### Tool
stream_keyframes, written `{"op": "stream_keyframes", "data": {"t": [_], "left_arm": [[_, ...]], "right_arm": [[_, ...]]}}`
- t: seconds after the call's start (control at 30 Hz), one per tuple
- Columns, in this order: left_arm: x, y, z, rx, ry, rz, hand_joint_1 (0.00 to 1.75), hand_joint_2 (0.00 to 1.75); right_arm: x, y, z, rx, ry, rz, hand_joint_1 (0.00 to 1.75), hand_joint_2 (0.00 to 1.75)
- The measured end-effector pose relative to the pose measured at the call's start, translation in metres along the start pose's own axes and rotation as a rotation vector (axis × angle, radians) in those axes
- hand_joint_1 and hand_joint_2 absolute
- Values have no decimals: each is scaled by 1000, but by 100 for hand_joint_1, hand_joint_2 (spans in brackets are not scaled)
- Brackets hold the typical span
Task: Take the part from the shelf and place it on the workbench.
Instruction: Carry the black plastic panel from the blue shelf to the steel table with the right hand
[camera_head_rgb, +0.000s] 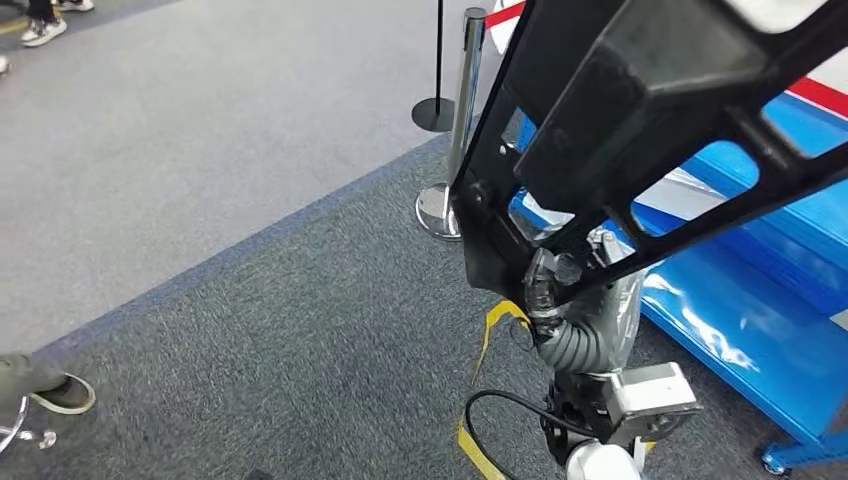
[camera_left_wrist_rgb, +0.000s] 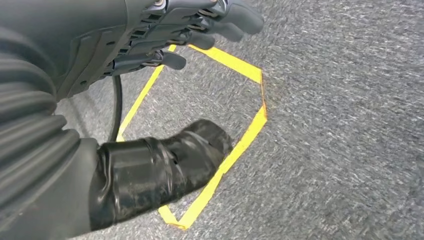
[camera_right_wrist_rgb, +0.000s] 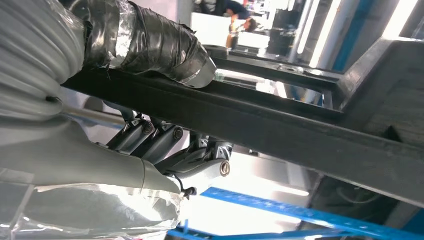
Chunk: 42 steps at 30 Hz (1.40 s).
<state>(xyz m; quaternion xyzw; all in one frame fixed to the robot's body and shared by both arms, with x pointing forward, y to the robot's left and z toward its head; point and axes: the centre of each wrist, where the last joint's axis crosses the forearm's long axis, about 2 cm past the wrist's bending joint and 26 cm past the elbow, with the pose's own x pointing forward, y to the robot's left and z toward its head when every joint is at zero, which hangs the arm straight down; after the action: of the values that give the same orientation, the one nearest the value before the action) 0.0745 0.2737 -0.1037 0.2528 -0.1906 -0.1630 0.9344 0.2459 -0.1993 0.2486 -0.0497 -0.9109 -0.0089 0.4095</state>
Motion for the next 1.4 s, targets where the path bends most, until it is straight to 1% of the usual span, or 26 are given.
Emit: {"op": "stream_keyframes", "data": {"t": [0.13,0.23,0.47,0.67,0.83,1.03,1.17,1.4], "left_arm": [[2,1,-1,-23,-15,-39,0,175],[2,0,-1,-38,-25,-57,0,175],[-2,2,-1,-42,-33,-58,0,175],[0,2,-2,-30,-36,-12,0,175],[1,3,-2,-31,-31,-26,0,175],[1,2,-2,-47,-25,-54,0,175],[3,2,-2,-50,-32,-59,0,175],[4,1,-2,-77,-80,-107,0,175]], "right_arm": [[-1,-5,8,-15,17,20,175,175],[1,-11,9,-46,11,26,175,175],[8,-20,12,-91,-4,31,175,175],[12,-27,17,-111,4,61,175,175],[17,-32,18,-130,-17,84,175,175],[20,-35,18,-149,-44,92,175,175],[20,-36,21,-152,-35,94,175,175],[20,-36,23,-160,-24,80,175,175]]}}
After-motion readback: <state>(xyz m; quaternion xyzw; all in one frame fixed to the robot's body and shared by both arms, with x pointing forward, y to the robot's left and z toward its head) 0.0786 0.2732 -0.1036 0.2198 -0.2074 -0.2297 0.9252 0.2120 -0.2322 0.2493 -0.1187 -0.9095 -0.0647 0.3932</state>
